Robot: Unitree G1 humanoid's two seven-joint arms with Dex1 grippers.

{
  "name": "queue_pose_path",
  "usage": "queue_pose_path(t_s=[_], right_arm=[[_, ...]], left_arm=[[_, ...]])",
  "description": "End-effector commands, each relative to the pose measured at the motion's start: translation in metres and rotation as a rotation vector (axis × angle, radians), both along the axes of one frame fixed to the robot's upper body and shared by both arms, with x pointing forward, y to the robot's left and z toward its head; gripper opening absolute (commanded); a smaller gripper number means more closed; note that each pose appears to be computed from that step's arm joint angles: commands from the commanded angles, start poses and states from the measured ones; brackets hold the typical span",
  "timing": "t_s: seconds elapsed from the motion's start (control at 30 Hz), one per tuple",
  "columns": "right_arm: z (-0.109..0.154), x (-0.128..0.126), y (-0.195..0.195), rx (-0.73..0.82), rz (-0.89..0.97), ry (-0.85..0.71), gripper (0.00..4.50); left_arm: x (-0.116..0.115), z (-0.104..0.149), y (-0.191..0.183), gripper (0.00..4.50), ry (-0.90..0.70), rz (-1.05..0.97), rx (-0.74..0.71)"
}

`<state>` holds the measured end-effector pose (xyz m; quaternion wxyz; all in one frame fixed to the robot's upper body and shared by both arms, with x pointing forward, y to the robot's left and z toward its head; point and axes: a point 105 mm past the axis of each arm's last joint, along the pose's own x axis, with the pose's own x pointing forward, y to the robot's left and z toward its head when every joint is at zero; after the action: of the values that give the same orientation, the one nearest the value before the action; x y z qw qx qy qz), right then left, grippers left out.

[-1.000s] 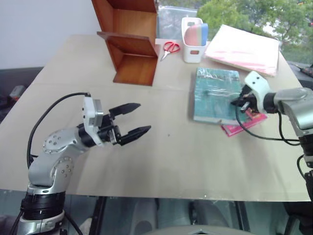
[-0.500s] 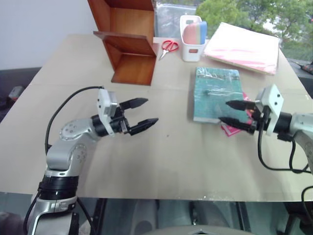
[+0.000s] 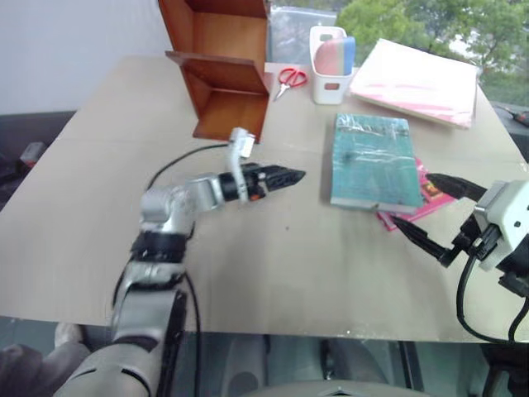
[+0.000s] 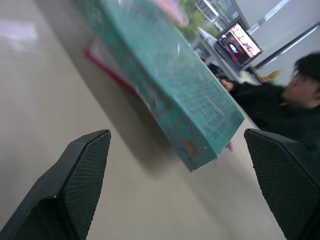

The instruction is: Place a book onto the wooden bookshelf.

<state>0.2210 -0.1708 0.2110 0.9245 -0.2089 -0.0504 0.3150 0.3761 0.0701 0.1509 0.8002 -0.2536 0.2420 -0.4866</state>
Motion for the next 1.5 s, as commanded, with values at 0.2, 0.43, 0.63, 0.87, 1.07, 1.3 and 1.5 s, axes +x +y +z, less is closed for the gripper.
queue_pose_path(t_s=[0.2, 0.43, 0.63, 0.87, 1.07, 1.3, 1.5], right_arm=[[0.006, -0.009, 0.015, 0.040, -0.069, -0.075, 4.45], [0.006, -0.004, 0.017, 0.043, -0.109, -0.094, 4.45], [0.006, -0.005, 0.021, 0.052, -0.109, -0.105, 4.45], [0.005, -0.007, 0.022, 0.050, -0.113, -0.110, 4.45], [0.007, -0.004, 0.023, 0.041, -0.106, -0.108, 4.45], [0.007, 0.002, 0.026, 0.039, -0.080, -0.105, 4.45], [0.007, 0.005, 0.027, 0.037, -0.075, -0.106, 4.45]], left_arm=[[0.033, 0.011, -0.041, 4.50, 0.263, 0.068, -0.221], [0.035, 0.010, -0.061, 4.50, 0.320, 0.077, -0.261], [0.029, 0.006, -0.075, 4.50, 0.315, 0.021, -0.240], [-0.006, 0.003, -0.081, 4.50, 0.349, -0.258, -0.187], [-0.037, 0.010, -0.086, 4.50, 0.386, -0.505, -0.199], [-0.027, 0.011, -0.071, 4.50, 0.409, -0.409, -0.248], [-0.012, -0.011, -0.068, 4.50, 0.445, -0.226, -0.197]])
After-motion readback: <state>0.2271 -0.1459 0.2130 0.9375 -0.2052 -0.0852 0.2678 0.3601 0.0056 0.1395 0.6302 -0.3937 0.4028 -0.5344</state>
